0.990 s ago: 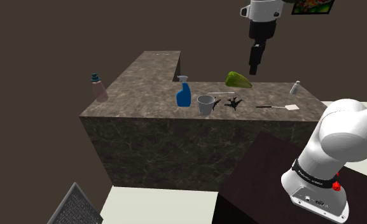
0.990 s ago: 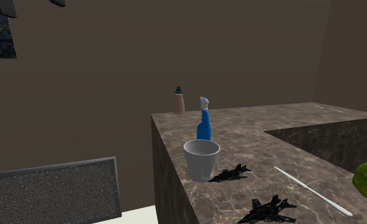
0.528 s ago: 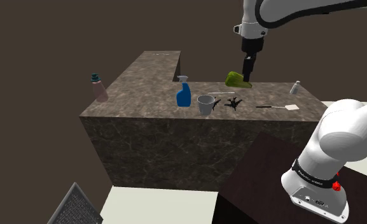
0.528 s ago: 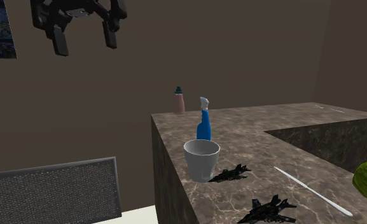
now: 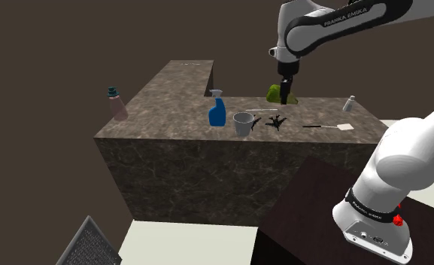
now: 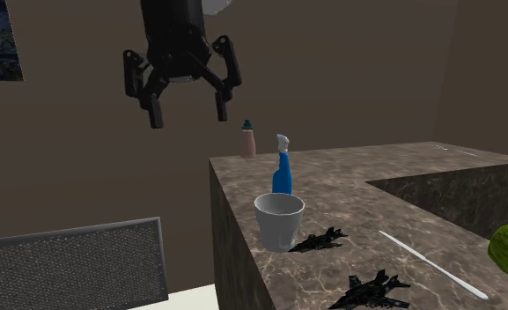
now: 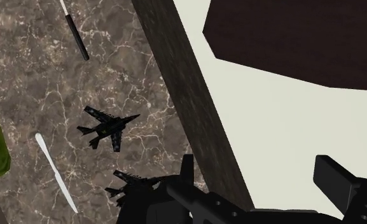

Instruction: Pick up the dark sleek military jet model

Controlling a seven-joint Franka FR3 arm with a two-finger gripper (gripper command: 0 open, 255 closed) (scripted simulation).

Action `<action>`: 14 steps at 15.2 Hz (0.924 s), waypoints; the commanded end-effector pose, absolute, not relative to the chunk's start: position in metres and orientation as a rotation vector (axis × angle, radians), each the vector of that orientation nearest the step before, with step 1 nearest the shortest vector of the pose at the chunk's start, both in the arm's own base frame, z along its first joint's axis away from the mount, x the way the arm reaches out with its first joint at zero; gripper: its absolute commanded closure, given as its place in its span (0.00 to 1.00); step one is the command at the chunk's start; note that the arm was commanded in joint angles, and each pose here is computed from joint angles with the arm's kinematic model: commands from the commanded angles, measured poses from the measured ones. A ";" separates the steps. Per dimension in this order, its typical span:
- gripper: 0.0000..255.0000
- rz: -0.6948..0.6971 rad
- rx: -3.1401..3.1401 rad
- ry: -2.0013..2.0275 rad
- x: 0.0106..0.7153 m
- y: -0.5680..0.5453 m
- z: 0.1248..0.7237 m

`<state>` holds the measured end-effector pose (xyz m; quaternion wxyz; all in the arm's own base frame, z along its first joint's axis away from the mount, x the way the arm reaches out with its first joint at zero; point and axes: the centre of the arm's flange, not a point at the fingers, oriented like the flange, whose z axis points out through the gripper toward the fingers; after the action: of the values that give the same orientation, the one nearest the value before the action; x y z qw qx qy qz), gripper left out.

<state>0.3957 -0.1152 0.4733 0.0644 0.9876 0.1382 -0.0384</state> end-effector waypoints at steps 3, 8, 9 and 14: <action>0.00 -0.131 2.976 0.448 0.420 -0.148 0.438; 0.00 -0.151 2.970 0.485 0.451 -0.187 0.394; 0.00 -0.155 2.968 0.492 0.457 -0.195 0.385; 0.00 -0.175 2.962 0.529 0.488 -0.234 0.340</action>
<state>0.4840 -0.2263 0.3513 0.0637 0.9814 0.1720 -0.0567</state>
